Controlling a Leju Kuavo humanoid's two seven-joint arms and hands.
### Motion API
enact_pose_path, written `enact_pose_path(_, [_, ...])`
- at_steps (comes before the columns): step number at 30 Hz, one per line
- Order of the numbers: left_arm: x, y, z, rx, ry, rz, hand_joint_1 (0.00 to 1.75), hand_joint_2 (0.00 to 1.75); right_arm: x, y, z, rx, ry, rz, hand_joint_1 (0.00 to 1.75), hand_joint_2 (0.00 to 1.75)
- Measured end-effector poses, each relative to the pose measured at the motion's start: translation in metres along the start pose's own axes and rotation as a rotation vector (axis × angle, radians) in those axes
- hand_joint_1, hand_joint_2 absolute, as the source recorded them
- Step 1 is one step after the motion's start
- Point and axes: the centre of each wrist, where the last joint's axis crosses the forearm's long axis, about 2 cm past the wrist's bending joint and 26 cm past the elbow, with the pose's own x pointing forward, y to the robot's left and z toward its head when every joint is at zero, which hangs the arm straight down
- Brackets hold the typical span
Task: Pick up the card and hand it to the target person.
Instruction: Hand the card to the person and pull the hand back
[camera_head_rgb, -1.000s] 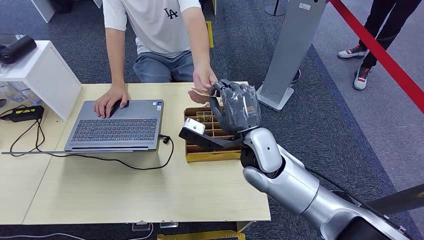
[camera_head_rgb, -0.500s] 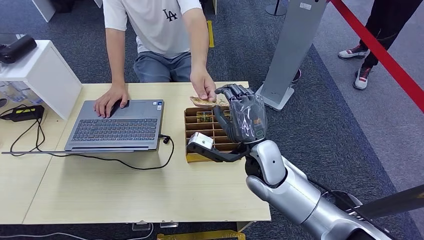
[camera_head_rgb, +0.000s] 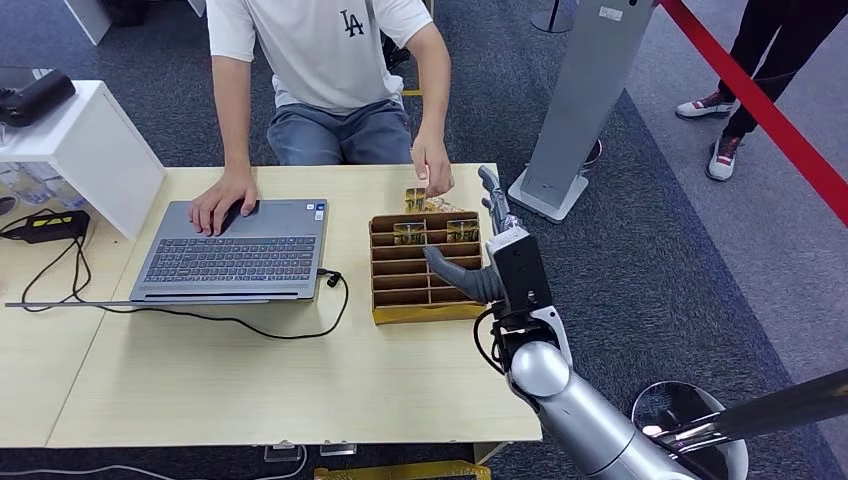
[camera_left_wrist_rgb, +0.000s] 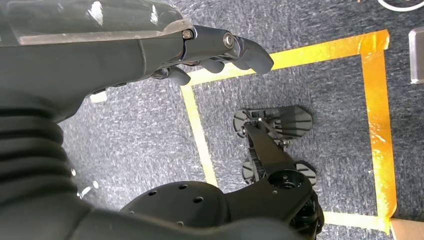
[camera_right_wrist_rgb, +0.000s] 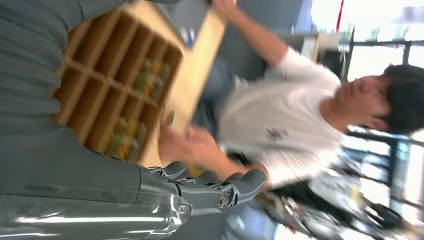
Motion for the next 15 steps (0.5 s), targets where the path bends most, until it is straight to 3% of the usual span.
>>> enact_pose_path(15, [0.000,0.004,0.000,0.025,0.002,0.022,0.00,0.00,-0.016,-0.019,0.043,0.046,0.143,0.011,0.00,1.75])
